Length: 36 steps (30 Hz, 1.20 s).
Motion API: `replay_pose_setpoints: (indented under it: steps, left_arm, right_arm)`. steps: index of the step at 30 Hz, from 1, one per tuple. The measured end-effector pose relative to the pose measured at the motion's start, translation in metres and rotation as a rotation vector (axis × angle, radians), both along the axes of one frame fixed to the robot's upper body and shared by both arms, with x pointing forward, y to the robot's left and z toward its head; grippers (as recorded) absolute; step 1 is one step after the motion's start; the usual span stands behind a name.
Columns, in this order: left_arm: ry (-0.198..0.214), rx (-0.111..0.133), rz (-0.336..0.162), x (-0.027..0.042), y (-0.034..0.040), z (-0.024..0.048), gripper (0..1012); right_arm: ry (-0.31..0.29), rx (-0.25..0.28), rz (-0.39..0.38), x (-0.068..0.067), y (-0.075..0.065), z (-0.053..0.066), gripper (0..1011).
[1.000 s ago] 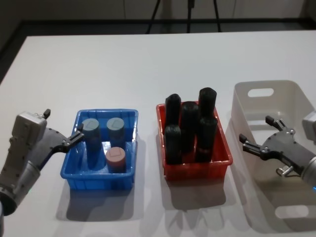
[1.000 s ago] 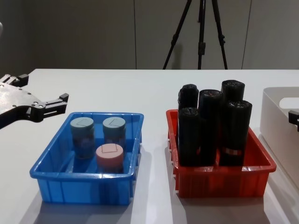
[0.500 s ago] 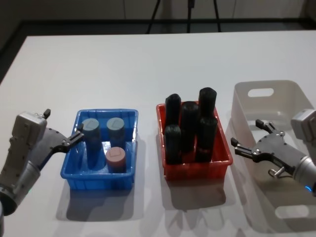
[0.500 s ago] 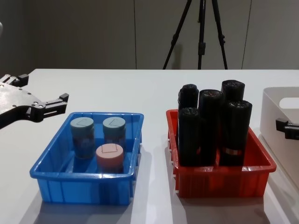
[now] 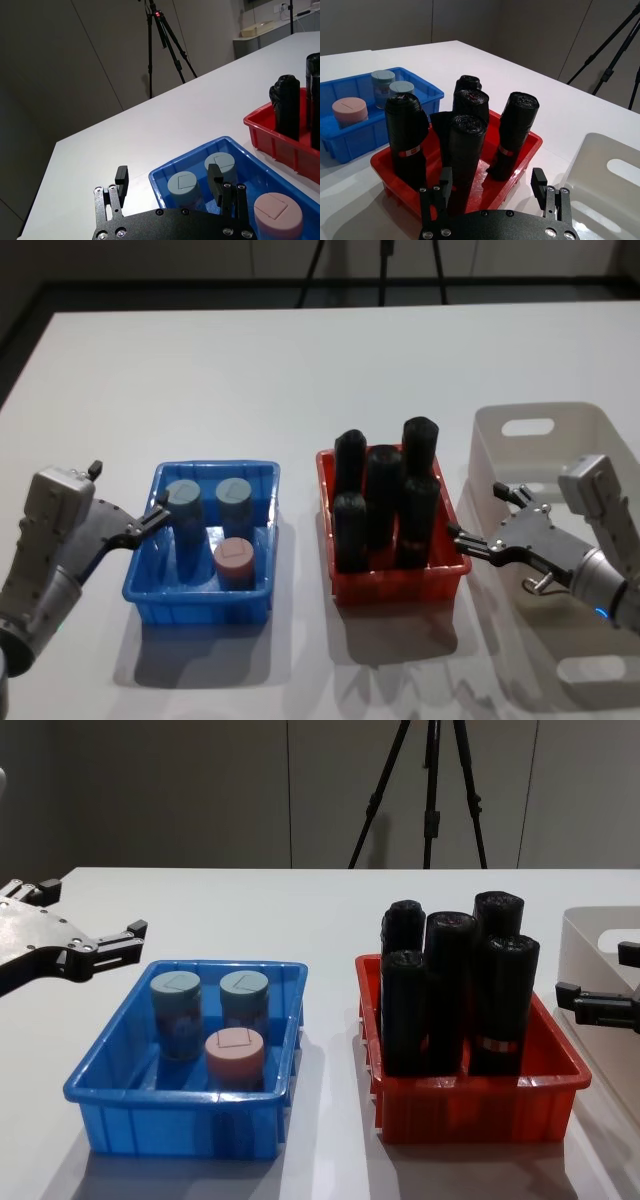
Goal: Pick the cotton swabs from the blue box and place them into the white box.
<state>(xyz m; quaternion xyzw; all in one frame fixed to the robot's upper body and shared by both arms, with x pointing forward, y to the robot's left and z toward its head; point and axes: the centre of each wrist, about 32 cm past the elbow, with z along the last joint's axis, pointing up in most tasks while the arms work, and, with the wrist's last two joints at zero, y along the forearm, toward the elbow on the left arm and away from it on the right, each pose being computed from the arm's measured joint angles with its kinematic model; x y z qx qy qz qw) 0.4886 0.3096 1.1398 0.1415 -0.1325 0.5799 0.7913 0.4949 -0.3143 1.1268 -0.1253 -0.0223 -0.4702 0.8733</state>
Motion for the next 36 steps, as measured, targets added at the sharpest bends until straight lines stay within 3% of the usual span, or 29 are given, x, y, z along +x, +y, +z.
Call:
replay_pose_setpoints:
  steps: [23, 36]
  left_arm:
    - [0.0, 0.0, 0.0, 0.0, 0.0, 0.0, 1001]
    - [0.0, 0.0, 0.0, 0.0, 0.0, 0.0, 1001]
  right_arm:
    - [0.026, -0.014, 0.06, 0.026, 0.021, -0.012, 1001]
    - [0.041, -0.019, 0.067, 0.034, 0.028, -0.017, 1001]
